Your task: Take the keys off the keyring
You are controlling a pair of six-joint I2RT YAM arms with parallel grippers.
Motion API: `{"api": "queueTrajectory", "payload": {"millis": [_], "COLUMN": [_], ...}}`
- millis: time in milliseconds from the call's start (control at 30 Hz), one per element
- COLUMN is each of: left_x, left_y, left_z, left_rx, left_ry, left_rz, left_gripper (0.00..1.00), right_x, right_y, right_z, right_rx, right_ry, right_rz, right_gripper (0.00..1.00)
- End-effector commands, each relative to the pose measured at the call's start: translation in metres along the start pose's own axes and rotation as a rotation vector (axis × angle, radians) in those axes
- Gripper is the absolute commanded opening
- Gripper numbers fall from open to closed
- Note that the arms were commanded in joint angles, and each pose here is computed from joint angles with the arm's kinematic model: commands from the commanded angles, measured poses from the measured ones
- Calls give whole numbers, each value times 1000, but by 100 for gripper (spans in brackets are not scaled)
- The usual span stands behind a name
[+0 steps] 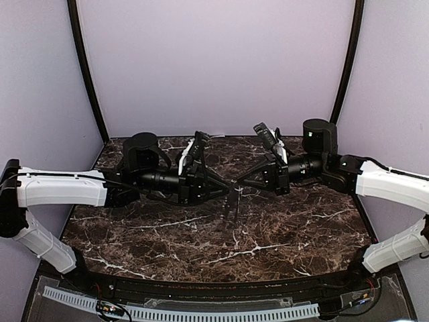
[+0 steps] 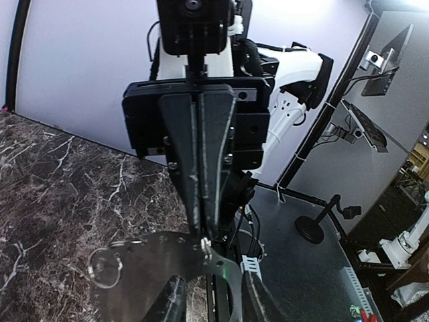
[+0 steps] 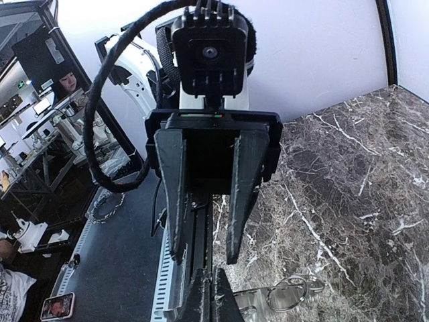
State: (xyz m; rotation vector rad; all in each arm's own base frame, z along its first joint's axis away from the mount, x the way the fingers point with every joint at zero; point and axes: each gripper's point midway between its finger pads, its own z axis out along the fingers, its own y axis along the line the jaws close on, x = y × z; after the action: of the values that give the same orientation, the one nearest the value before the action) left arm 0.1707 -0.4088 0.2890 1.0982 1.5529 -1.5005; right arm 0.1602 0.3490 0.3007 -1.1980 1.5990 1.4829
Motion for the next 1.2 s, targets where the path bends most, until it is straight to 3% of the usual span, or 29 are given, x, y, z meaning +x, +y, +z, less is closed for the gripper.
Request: {"api": "queueTrajectory", "payload": {"millis": [0, 267, 367, 600, 700, 1000, 1167], "left_x": [-24, -20, -20, -18, -19, -4, -8], "left_y": [-25, -20, -20, -11, -9, -13, -17], "left_z": [3, 12, 15, 21, 22, 18, 13], "left_rx": [106, 128, 139, 117, 118, 148, 143], "left_ry": [-54, -35, -30, -23, -30, -16, -40], "left_rz": [118, 109, 124, 98, 84, 47, 48], "left_gripper": [31, 35, 25, 22, 0, 0, 0], "right_x": [-17, -19, -18, -13, -13, -20, -32], "right_y": [10, 10, 11, 12, 11, 5, 5], "right_z": [1, 1, 0, 3, 5, 3, -4], "right_rx": [-32, -19, -19, -28, -33, 23, 63], "right_ry": [-56, -60, -66, -64, -58, -98, -158], "right_rz": [-96, -99, -93, -84, -89, -136, -183], "right_gripper": [0, 0, 0, 0, 0, 0, 32]}}
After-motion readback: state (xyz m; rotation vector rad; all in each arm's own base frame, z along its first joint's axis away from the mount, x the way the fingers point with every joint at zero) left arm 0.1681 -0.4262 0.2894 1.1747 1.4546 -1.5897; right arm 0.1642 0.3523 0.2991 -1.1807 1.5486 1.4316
